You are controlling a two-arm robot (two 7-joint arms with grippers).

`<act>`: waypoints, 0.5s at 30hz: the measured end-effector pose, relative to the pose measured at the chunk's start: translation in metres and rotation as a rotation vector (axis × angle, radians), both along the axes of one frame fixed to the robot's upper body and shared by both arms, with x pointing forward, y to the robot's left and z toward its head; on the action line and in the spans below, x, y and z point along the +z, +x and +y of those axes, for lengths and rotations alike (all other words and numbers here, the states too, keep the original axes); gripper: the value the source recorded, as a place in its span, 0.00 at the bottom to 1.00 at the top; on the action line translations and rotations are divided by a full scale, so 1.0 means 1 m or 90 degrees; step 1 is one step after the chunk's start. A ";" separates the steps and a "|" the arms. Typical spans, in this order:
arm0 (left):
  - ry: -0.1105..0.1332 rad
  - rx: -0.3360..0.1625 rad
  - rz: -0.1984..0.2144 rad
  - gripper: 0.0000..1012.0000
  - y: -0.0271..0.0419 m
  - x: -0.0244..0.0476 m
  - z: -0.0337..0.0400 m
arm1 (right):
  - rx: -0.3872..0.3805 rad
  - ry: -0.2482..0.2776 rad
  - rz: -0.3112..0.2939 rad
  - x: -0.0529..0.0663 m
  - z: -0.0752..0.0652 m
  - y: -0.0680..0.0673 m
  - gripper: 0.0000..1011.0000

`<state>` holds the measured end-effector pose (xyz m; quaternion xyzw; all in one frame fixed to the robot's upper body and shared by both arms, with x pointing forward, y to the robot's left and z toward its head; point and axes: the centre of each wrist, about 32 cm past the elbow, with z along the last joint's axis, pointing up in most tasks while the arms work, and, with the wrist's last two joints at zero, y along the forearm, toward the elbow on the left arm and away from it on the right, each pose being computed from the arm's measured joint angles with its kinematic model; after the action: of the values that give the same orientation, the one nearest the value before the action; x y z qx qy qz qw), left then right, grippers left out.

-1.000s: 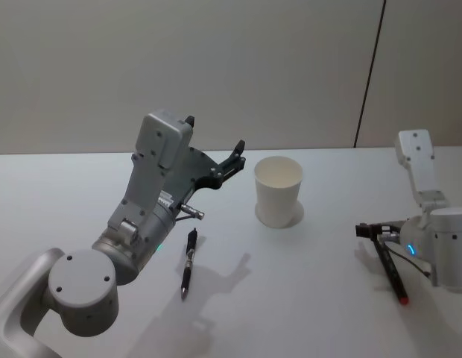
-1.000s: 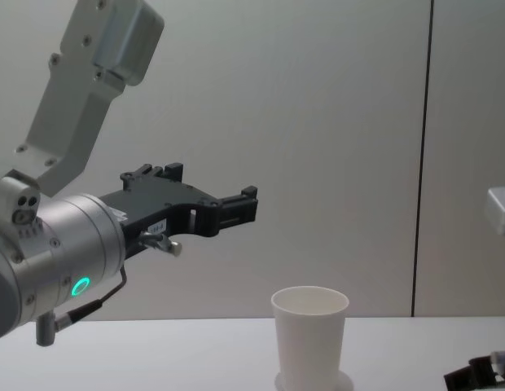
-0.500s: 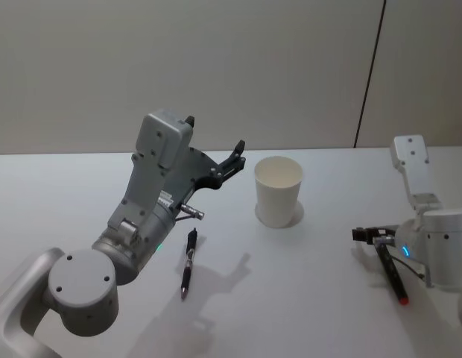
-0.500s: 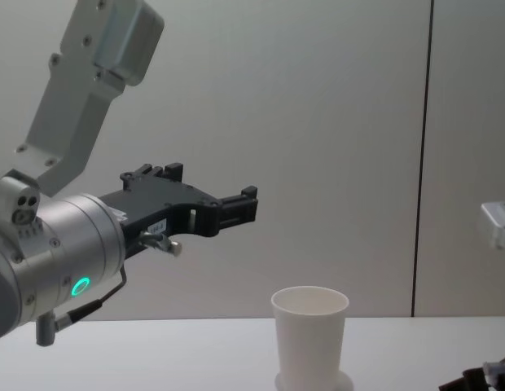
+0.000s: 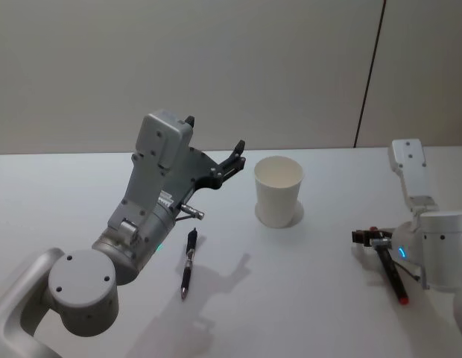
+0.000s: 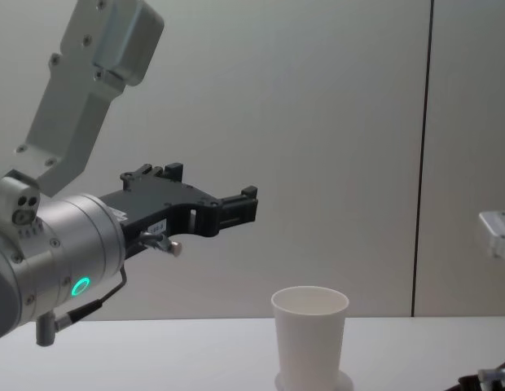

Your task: Place the pen into the pen holder.

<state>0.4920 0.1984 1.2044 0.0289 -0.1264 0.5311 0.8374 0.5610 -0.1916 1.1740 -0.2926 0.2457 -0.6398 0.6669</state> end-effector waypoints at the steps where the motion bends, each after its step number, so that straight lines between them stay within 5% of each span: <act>1: 0.000 0.000 0.000 0.99 0.0000 0.0000 0.0000 | 0.000 0.000 0.000 0.000 0.000 0.000 0.87; 15: 0.000 0.000 0.000 0.99 0.0000 0.0000 0.0000 | -0.002 0.009 0.009 -0.005 0.001 0.002 0.46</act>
<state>0.4920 0.1984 1.2044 0.0289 -0.1264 0.5311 0.8374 0.5635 -0.1907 1.1692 -0.2922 0.2551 -0.6369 0.6663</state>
